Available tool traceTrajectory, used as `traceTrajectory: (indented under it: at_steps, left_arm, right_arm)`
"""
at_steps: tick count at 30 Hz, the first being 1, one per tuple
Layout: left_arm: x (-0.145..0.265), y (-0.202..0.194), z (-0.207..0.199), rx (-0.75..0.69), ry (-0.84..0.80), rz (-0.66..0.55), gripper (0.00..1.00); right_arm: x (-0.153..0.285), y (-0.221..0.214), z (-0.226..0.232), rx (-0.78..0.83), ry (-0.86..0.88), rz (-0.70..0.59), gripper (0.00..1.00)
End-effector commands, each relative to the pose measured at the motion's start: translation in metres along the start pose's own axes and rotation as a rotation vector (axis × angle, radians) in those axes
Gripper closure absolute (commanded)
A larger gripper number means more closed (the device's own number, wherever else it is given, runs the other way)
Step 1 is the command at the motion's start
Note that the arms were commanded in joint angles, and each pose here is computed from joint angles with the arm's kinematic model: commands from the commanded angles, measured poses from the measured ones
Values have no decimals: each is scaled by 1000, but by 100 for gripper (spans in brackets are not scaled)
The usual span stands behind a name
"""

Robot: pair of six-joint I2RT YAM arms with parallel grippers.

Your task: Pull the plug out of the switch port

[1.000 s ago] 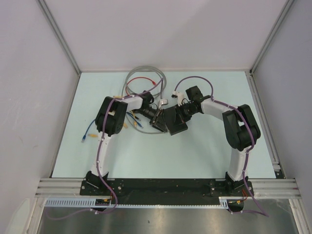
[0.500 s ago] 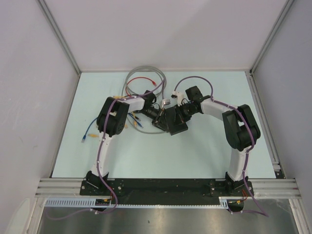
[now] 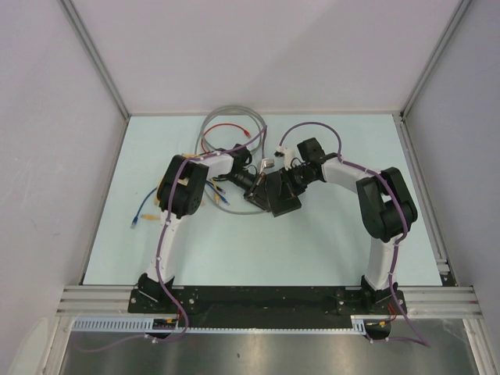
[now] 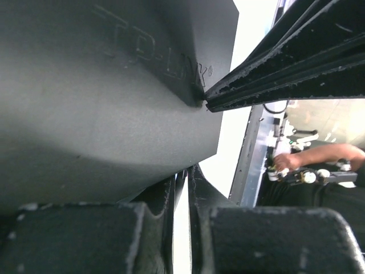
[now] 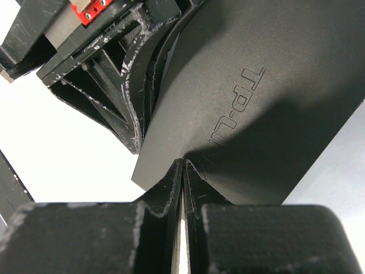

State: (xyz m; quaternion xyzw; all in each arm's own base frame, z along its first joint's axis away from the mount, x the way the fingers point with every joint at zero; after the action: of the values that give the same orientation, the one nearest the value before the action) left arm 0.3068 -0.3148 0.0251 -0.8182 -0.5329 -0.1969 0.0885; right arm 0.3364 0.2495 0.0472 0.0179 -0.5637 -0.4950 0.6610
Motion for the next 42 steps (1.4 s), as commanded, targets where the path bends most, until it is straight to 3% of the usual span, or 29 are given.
traceTrajectory:
  at_steps: [1,5,15,20,27,31,33,39,41,42]
  left_arm:
    - [-6,-9,36,-122,162,59,100]
    - [-8,-44,44,-89,147,135,100]
    - [18,-50,61,32,368,156,100]
    - [29,-64,59,70,294,154,100]
    - [51,-49,41,-55,278,107,100]
    - [97,-12,31,-253,463,56,100]
    - [129,1,33,-331,595,64,100]
    - [219,-9,70,-448,952,207,100]
    - [244,-12,76,-480,1081,256,90]
    - [249,-8,71,-499,1114,241,63]
  right_arm:
    - [-20,-91,-22,-92,-108,293,94]
    - [-21,-91,-23,-95,-107,293,94]
    - [-21,-92,-23,-95,-108,301,94]
    - [-21,-94,-23,-98,-109,304,94]
    - [-21,-93,-23,-97,-106,303,94]
    - [-16,-86,-23,-79,-111,285,94]
    - [-1,-64,-25,-45,-136,212,95]
    - [70,13,-49,81,-309,-1,92]
    - [100,30,-57,110,-381,-64,89]
    - [116,37,-67,105,-425,-106,85]
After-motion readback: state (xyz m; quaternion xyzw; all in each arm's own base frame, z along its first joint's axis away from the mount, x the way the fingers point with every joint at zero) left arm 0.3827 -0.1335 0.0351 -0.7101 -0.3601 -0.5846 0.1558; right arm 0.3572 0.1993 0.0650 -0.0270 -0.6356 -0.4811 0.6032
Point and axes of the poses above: each gripper's point midway between its finger pads, its own x axis back along the fingers, its own z axis along the line the jaws close on, y = z × x, the point moved 1 cm from there along x, back along the fingers, and after that the axes turned 9 degrees about x, right-handed, at the moved point
